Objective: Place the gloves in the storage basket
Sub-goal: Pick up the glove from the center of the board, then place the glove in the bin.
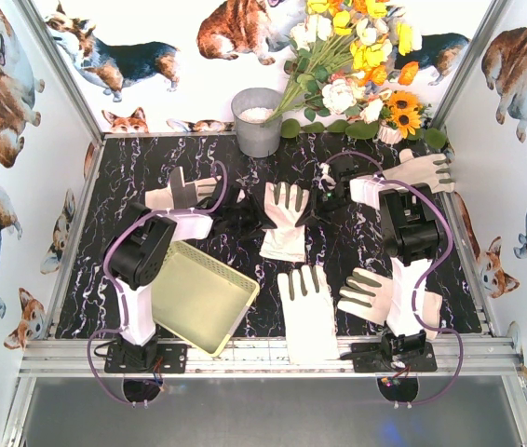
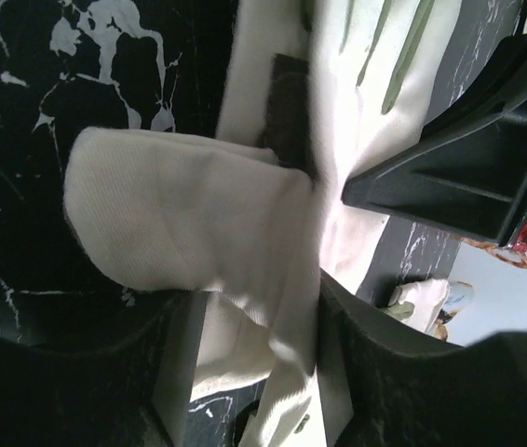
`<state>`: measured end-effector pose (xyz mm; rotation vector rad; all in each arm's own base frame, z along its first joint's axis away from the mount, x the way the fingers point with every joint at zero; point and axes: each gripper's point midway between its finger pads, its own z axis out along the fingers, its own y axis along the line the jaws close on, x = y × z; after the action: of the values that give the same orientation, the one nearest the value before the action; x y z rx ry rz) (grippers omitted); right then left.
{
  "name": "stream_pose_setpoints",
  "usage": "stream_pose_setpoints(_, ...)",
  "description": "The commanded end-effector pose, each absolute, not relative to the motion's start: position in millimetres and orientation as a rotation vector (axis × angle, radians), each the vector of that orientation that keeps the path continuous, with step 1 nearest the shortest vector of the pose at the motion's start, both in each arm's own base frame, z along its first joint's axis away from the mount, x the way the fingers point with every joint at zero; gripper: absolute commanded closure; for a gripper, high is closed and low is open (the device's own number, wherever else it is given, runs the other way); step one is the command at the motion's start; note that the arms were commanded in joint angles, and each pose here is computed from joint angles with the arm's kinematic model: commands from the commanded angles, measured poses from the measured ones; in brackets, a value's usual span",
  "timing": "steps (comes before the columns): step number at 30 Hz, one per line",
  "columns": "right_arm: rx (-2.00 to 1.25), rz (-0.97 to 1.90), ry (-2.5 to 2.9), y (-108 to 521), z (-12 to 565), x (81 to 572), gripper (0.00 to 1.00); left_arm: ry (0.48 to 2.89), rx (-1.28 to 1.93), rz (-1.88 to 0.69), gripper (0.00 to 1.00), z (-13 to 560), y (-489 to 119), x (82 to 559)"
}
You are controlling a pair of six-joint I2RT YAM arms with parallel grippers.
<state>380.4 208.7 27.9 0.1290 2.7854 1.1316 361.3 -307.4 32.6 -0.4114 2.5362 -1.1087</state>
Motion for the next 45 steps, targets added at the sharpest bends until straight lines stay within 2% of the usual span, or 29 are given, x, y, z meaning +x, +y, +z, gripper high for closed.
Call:
stream_pose_setpoints(1,0.095,1.197,2.733,217.3,41.9,381.3,1.0,2.631,-0.39,-0.991,0.6,-6.3,-304.3,349.0)
stream_pose_setpoints(5,0.095,1.199,2.731,217.6,42.5,381.7,1.0,2.633,-0.382,-0.986,0.69,-8.6,-306.4,349.1)
stream_pose_setpoints(14,0.095,1.192,2.722,217.5,44.6,384.5,1.0,2.626,-0.36,-0.966,1.0,-4.2,-306.4,352.4)
stream_pose_setpoints(34,-0.056,1.099,2.58,211.9,131.0,402.9,1.0,2.47,-0.371,-0.898,1.0,82.2,-307.5,361.8)
stream_pose_setpoints(45,-0.303,1.125,2.545,267.0,178.7,374.5,1.0,2.486,-0.508,-0.757,1.0,121.7,-272.1,318.5)
